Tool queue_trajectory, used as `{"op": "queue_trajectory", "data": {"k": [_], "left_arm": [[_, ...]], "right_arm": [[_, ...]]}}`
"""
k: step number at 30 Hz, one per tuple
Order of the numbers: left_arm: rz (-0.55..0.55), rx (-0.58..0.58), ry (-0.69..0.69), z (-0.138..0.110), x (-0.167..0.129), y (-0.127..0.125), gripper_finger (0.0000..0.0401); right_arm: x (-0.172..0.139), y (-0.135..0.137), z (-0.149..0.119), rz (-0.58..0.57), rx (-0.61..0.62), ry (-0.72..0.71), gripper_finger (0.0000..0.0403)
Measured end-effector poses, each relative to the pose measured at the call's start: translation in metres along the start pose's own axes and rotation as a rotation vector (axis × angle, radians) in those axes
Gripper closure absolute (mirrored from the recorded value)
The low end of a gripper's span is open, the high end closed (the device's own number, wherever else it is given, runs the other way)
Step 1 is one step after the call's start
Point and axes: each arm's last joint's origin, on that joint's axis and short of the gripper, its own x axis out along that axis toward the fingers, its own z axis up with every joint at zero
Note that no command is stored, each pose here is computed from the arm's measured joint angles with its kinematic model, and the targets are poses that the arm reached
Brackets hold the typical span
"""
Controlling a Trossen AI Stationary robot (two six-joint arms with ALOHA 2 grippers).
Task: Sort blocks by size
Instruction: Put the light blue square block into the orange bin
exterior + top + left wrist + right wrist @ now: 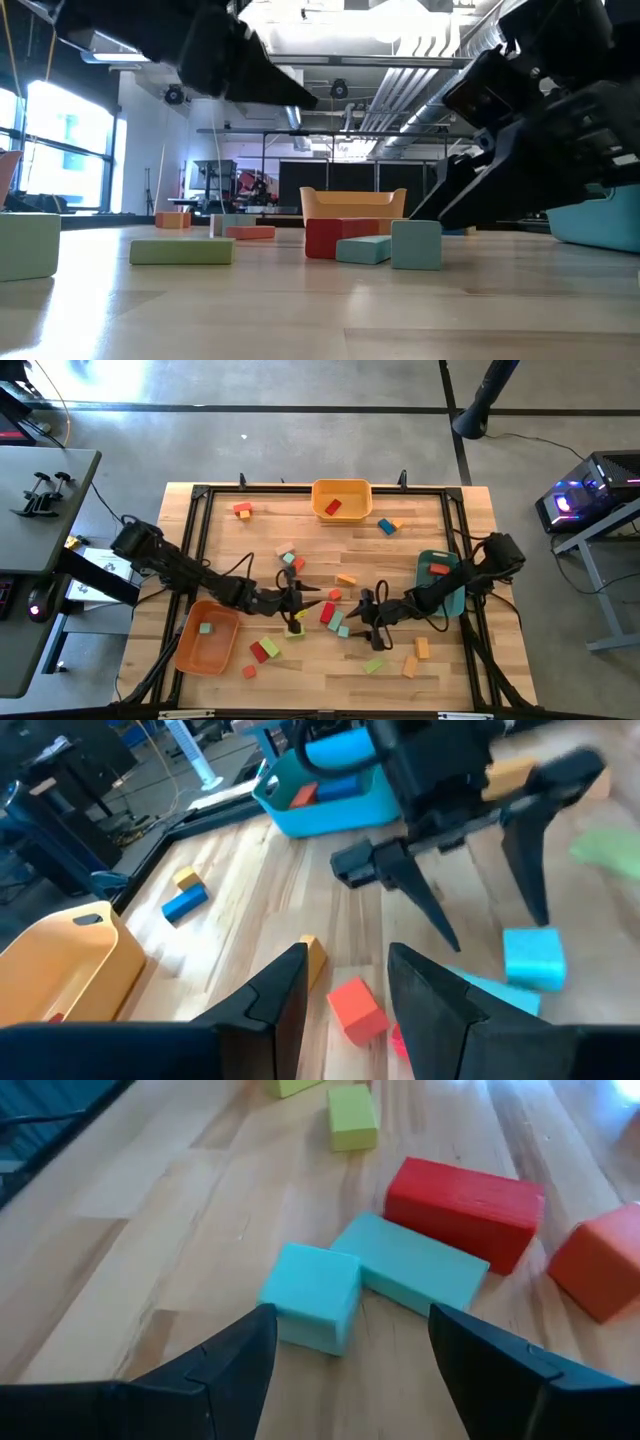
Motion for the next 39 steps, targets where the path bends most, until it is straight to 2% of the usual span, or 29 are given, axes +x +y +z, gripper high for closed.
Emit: {"op": "queue_trajectory", "data": {"k": [8,14,19,27,33,36,39], "left_arm": [[-0.029,0.003,-0.011,-0.008,0.014,0.003,0.0275],[-0.04,-0.001,-0.008,-0.009,0.017,0.006,0.0275],[-0.042,0.001,-0.005,-0.009,0.017,0.006,0.0275],[-0.043,0.003,-0.002,-0.01,0.017,0.006,0.0275],[-0.04,-0.004,-0.012,-0.009,0.017,0.006,0.0275],[-0.037,-0.014,-0.028,-0.007,0.017,0.006,0.0275],[-0.034,-0.022,-0.041,-0.006,0.017,0.007,0.0275]], "right_arm": [[0.001,0.001,0.001,0.009,0.0,-0.02,0.0144],[0.014,-0.007,-0.011,0.09,0.051,-0.007,0.0144],[0.022,-0.017,-0.015,0.128,0.082,-0.05,0.0144],[0.029,-0.03,-0.021,0.133,-0.075,-0.037,0.0144],[0.036,-0.034,-0.018,0.184,-0.175,-0.033,0.0144],[0.037,-0.036,-0.019,0.197,-0.185,-0.021,0.0153],[0.037,-0.037,-0.021,0.202,-0.15,0.006,0.0185]]}}
